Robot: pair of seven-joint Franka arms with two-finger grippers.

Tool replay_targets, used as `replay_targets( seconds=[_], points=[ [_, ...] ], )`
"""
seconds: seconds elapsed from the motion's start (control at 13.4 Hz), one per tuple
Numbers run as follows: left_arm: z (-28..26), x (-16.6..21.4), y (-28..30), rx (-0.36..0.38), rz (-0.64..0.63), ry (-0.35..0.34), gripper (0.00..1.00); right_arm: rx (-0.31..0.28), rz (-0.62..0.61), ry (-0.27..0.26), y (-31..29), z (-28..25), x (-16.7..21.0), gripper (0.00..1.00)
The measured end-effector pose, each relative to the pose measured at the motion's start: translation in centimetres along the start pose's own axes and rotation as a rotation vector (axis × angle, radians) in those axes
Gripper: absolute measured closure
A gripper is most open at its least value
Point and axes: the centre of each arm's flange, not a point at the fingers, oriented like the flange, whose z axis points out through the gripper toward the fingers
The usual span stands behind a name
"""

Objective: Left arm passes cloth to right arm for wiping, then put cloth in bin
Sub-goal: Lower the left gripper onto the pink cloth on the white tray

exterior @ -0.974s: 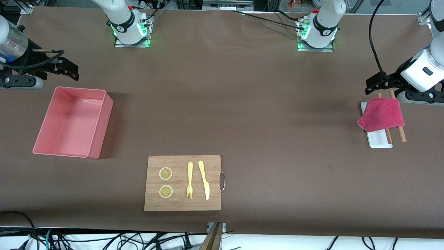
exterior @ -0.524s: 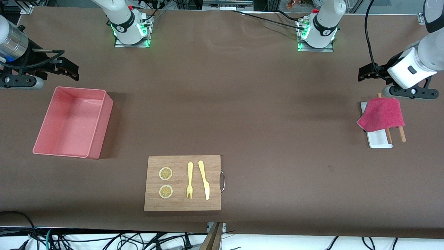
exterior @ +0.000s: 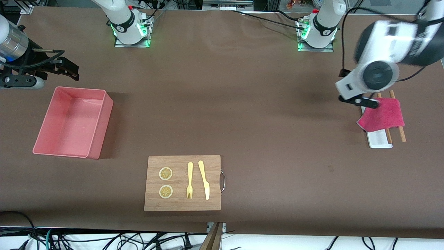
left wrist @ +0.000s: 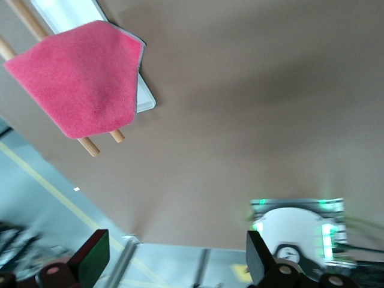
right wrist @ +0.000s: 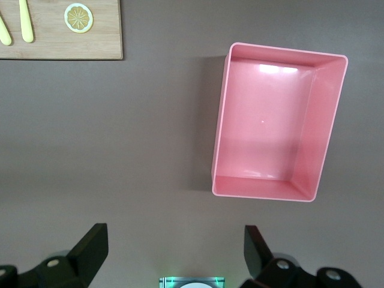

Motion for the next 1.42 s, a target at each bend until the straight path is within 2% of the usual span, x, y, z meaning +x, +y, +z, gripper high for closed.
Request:
replay_targets(
  seconds=[0.15,0.45,0.67,0.82,1.12,1.27,1.42],
  points=[
    [3.9,1.9,2.6,0.119,0.062,-0.015,0.00,0.000,0.000,0.000,0.0,0.0,0.0,0.00],
    [11.8,3.7,3.1,0.342,0.187,0.011,0.00,0.000,0.000,0.000,0.0,0.0,0.0,0.00],
    [15.8,4.2,2.1,0.455,0.241,0.031,0.00,0.000,0.000,0.000,0.0,0.0,0.0,0.00],
    [17.1,4.0,0.9,0.490,0.249,0.023,0.00,0.000,0.000,0.000,0.0,0.0,0.0,0.00],
    [18.7,4.3,1.8,0.491,0.283,-0.003,0.00,0.000,0.000,0.000,0.0,0.0,0.0,0.00],
    [21.0,5.4,2.7,0.538,0.352,-0.039,0.00,0.000,0.000,0.001,0.0,0.0,0.0,0.00],
    [22.4,6.6,3.1,0.619,0.424,-0.042,0.00,0.000,0.000,0.001,0.0,0.0,0.0,0.00]
  ],
)
